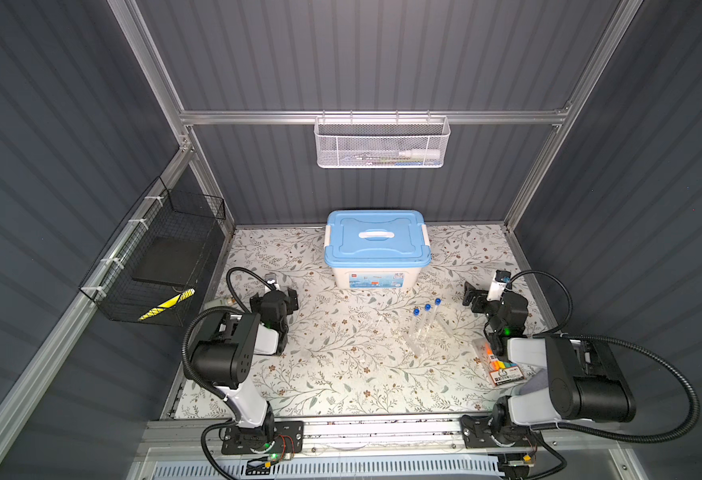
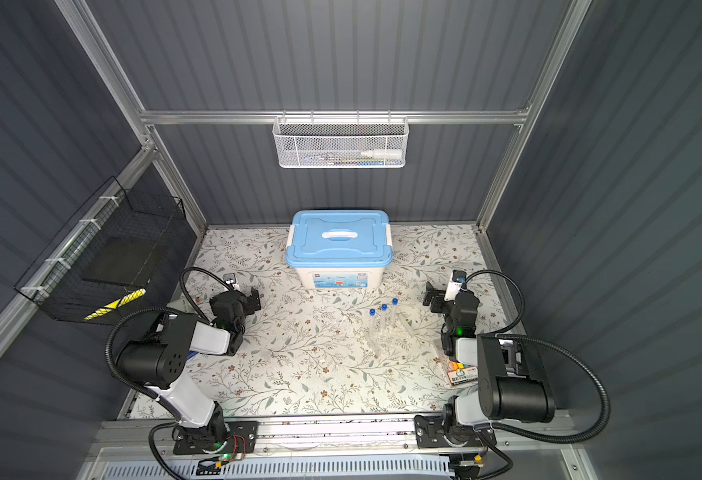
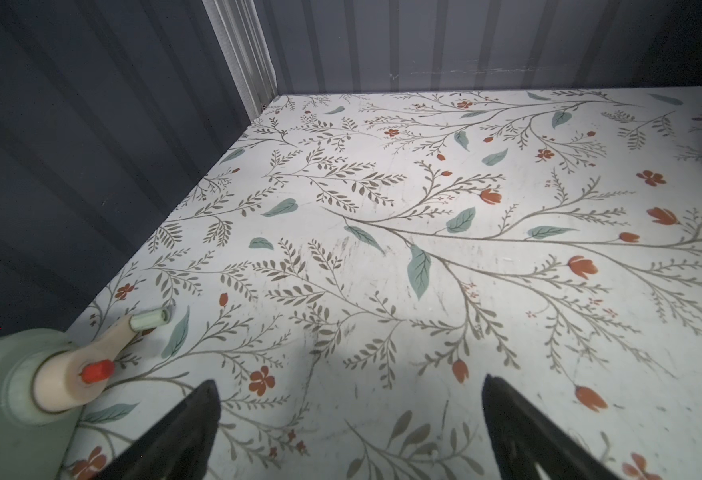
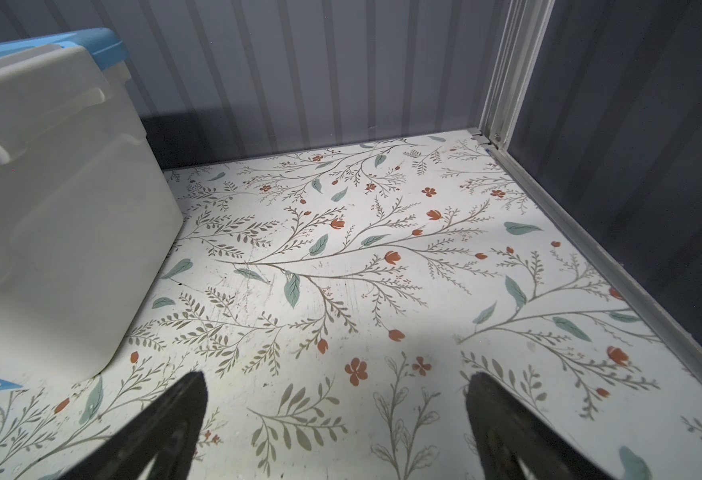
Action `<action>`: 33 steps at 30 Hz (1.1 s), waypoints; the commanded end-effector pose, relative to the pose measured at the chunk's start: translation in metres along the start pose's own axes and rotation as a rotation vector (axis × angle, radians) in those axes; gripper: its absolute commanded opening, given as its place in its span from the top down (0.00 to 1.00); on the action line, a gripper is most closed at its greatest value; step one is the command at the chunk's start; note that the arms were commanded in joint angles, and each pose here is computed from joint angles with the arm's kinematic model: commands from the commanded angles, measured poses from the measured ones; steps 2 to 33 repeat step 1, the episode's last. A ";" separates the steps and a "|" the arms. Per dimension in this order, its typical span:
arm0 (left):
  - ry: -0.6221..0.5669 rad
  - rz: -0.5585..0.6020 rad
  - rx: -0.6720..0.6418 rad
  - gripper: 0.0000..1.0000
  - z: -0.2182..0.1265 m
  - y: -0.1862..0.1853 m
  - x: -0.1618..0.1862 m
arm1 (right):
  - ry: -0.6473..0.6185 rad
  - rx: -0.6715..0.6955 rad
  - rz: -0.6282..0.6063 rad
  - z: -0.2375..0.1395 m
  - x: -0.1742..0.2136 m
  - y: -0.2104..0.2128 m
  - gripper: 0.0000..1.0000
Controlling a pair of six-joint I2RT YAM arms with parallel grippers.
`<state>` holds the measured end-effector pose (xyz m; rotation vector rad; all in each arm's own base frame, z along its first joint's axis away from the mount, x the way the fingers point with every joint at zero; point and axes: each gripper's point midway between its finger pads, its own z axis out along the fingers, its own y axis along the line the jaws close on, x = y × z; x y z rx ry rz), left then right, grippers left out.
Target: Organize the chemistry lab equipment
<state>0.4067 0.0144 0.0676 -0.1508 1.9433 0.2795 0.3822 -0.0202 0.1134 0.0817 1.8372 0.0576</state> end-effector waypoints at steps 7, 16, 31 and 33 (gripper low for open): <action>-0.006 -0.018 -0.026 0.00 0.002 0.005 -0.003 | -0.018 -0.022 -0.017 0.002 -0.006 0.005 0.01; -0.006 -0.018 -0.026 0.00 0.002 0.005 -0.003 | -0.018 -0.022 -0.017 0.002 -0.006 0.005 0.01; -0.006 -0.018 -0.026 0.00 0.002 0.005 -0.003 | -0.018 -0.022 -0.017 0.002 -0.006 0.005 0.01; -0.006 -0.018 -0.026 0.00 0.002 0.005 -0.003 | -0.018 -0.022 -0.017 0.002 -0.006 0.005 0.01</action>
